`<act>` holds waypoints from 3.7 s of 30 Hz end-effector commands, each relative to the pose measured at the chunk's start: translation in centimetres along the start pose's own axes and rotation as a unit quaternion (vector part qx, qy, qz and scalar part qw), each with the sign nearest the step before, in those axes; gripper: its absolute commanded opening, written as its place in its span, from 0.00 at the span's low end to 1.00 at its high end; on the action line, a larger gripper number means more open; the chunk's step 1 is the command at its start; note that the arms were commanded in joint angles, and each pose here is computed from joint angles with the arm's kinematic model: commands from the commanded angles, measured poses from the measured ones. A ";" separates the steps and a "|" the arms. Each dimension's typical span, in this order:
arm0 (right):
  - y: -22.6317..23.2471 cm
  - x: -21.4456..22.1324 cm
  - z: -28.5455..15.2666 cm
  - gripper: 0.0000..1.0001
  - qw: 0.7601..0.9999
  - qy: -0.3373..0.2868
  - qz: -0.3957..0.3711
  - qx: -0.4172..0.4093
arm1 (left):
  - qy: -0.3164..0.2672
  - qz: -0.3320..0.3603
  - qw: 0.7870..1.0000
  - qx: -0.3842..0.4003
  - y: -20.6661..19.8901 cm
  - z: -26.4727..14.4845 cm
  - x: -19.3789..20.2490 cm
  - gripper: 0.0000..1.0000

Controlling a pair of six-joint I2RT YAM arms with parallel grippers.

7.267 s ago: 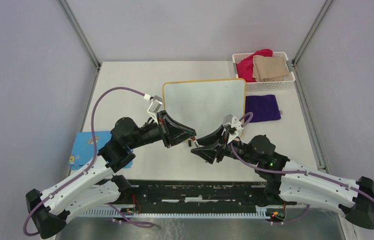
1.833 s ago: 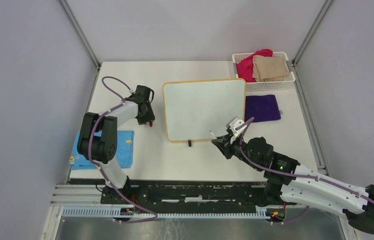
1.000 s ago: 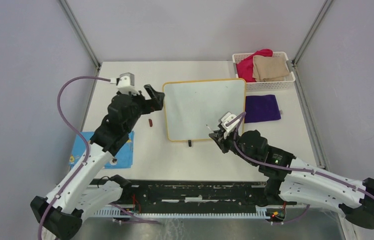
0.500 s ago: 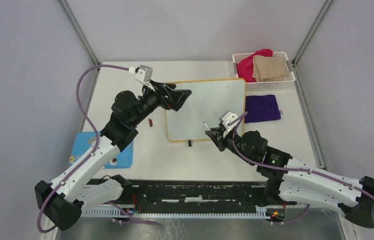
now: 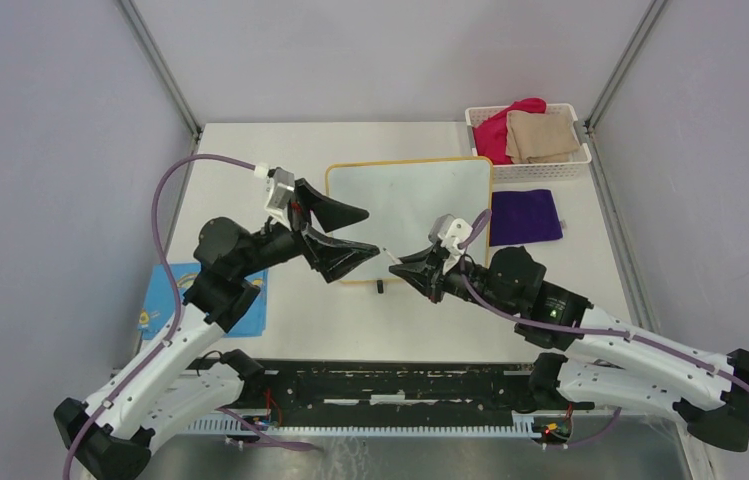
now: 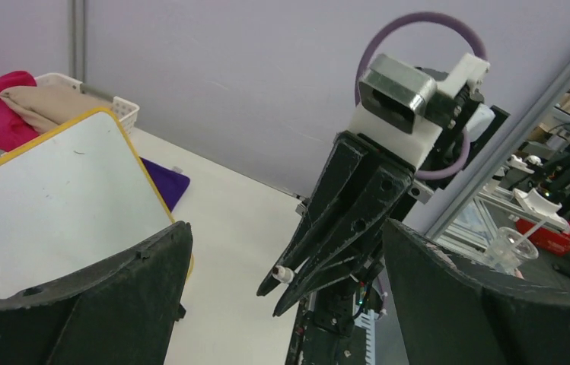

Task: Write a sentence on the whiteboard
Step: Adjust the whiteboard marker.

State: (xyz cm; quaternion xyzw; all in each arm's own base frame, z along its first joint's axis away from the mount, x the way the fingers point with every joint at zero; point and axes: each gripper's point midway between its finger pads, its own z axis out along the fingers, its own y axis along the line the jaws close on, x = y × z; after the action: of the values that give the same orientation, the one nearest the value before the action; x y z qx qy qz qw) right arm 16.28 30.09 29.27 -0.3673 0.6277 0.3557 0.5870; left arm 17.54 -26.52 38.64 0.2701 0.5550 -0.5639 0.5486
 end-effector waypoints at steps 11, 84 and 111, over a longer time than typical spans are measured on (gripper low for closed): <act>4.7 -6.3 0.6 0.00 0.989 -0.070 0.002 -0.129 | 0.058 -0.023 0.995 0.077 -4.1 -1.9 1.4 0.81; 3.1 -8.7 -1.1 0.53 0.979 -0.165 0.088 -0.083 | -0.059 -0.057 0.995 0.063 -5.7 -2.4 -2.8 0.02; 4.5 -8.8 -0.7 0.00 0.977 -0.154 0.074 -0.125 | -0.037 -0.060 0.991 0.114 -7.5 -2.6 -2.4 0.34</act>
State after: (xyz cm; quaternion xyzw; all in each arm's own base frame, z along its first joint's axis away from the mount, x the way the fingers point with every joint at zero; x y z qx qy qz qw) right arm 12.11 32.03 36.60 -0.3355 0.5200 0.5247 0.5845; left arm 12.13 -25.17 41.40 0.2569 0.5088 -0.6420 0.5128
